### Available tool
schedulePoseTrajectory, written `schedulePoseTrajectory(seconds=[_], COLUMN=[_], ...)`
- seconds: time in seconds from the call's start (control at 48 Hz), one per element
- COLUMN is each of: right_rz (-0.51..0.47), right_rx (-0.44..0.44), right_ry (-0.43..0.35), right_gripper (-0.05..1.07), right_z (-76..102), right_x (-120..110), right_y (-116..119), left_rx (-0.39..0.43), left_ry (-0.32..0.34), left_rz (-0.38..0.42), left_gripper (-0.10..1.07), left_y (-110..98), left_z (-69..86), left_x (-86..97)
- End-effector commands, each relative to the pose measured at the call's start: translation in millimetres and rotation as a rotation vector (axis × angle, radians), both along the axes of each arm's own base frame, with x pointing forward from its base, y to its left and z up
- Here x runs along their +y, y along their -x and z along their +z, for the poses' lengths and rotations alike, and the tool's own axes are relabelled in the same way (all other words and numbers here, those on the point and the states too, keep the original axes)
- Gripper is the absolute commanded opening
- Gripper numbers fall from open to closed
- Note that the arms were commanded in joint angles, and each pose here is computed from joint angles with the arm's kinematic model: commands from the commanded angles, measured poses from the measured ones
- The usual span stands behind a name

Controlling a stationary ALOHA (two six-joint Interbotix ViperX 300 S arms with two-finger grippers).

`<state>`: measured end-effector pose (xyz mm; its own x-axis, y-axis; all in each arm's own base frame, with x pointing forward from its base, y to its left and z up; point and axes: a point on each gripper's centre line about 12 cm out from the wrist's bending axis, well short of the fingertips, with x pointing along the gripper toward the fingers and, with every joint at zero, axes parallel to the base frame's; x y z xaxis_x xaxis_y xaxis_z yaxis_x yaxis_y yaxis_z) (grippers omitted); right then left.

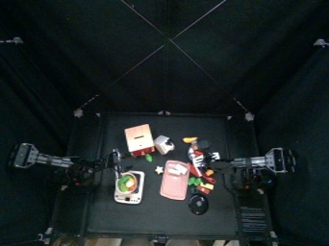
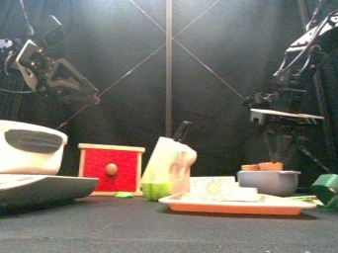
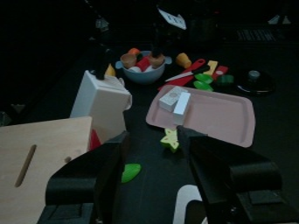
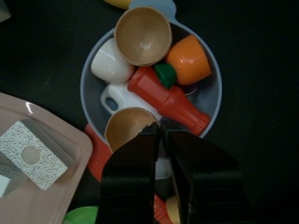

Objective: Place eggshell half near starfruit bottom

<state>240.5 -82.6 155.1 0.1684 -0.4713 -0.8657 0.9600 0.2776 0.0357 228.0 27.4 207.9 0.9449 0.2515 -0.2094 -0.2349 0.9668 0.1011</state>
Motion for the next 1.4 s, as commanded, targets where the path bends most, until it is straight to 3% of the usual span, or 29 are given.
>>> schedulePoseTrajectory(seconds=[0.0,0.188,0.375,0.479,0.562,0.667,0.708,0.771,0.833,1.042,1.229,1.375], right_rz=[0.009,0.059,0.244,0.385,0.469,0.502,0.518,0.556,0.586,0.627,0.703,0.712], right_rx=[-0.057,-0.180,-0.364,-0.482,-0.546,-0.552,-0.539,-0.514,-0.505,-0.438,-0.375,-0.363], right_ry=[0.017,0.065,0.087,0.114,0.106,0.100,0.115,0.152,0.173,0.145,0.112,0.096], right_gripper=[0.52,0.52,0.52,0.52,0.52,0.52,0.52,0.52,0.52,0.52,0.53,0.54], right_z=[16.7,52.5,81.7,98.0,102.2,98.3,95.9,92.6,90.4,55.6,18.3,9.1], right_x=[-1.2,0.8,19.4,28.7,35.8,38.2,38.0,38.2,39.1,50.2,71.0,77.2], right_y=[-6.8,-21.9,-63.3,-92.9,-114.7,-131.7,-138.1,-146.0,-155.5,-186.2,-201.3,-204.9], left_rx=[-0.017,-0.020,-0.048,-0.060,-0.016,-0.004,-0.013,-0.041,-0.047,-0.047,-0.076,-0.095], left_ry=[-0.001,-0.005,-0.017,-0.088,-0.160,-0.229,-0.192,-0.046,-0.035,-0.050,-0.044,-0.041], left_rz=[0.002,0.001,0.020,-0.029,-0.093,-0.168,-0.151,-0.076,-0.061,-0.047,-0.032,-0.029], left_gripper=[0.85,0.85,0.85,0.86,0.86,0.86,0.86,0.86,0.86,0.86,0.86,0.86], left_y=[-2.7,-2.8,-1.9,-10.7,-21.5,-40.5,-46.7,-56.5,-59.4,-48.3,-34.0,-24.2], left_z=[5.3,5.8,10.3,17.8,10.3,9.7,10.8,16.0,16.5,10.3,15.0,17.0], left_x=[0.4,0.2,3.5,-1.3,-8.1,-19.1,-19.0,-15.2,-12.6,-8.4,-4.5,-3.8])
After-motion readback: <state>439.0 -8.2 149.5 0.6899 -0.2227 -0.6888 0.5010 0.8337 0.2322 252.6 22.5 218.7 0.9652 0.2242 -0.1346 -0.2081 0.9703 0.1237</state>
